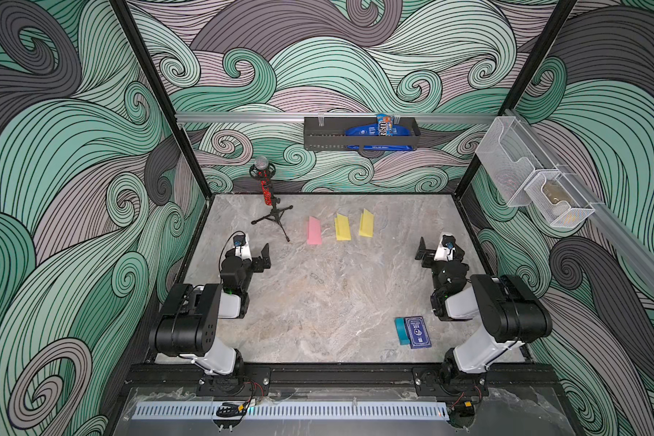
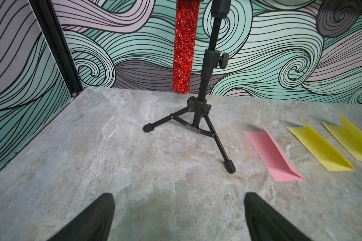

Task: Fold the square paper along the opposite sides
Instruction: Reset both arms

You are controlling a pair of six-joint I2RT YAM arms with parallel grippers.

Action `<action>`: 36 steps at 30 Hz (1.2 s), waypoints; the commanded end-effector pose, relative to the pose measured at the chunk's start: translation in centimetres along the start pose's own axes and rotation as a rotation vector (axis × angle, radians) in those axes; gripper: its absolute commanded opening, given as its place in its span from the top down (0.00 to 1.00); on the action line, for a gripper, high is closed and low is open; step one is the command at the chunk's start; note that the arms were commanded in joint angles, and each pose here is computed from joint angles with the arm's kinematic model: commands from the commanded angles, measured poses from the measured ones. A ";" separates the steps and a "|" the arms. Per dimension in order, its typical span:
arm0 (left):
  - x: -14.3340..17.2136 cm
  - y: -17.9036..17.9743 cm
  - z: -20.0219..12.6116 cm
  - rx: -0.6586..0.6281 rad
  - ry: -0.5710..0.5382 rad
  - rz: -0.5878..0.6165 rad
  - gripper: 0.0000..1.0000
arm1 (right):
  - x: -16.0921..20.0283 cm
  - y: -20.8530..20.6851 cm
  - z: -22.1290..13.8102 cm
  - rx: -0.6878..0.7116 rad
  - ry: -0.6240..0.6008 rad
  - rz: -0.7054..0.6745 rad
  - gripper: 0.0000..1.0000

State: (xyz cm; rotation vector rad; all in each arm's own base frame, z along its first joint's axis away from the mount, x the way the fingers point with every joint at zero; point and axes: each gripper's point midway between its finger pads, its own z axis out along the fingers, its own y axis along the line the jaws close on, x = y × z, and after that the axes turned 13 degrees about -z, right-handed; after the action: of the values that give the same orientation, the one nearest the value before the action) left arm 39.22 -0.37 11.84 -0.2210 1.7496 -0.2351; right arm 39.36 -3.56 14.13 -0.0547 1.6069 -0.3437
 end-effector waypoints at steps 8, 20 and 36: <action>-1.2 -0.4 -0.6 0.018 -0.068 0.013 0.01 | -6.2 3.3 -3.6 -0.055 -0.066 -0.062 0.00; -1.3 -0.3 -0.6 0.017 -0.076 0.015 0.01 | -2.2 -1.9 -5.5 -0.030 -0.095 0.091 0.00; -0.9 -0.4 -1.5 0.024 -0.107 0.019 0.01 | 0.1 2.0 -2.3 -0.194 -0.003 0.013 0.00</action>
State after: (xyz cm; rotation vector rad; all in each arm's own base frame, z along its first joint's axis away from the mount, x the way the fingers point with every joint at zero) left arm 37.69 -0.27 12.25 -0.2155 1.6792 -0.2330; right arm 37.37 -1.59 13.58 -0.1701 1.6310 -0.1804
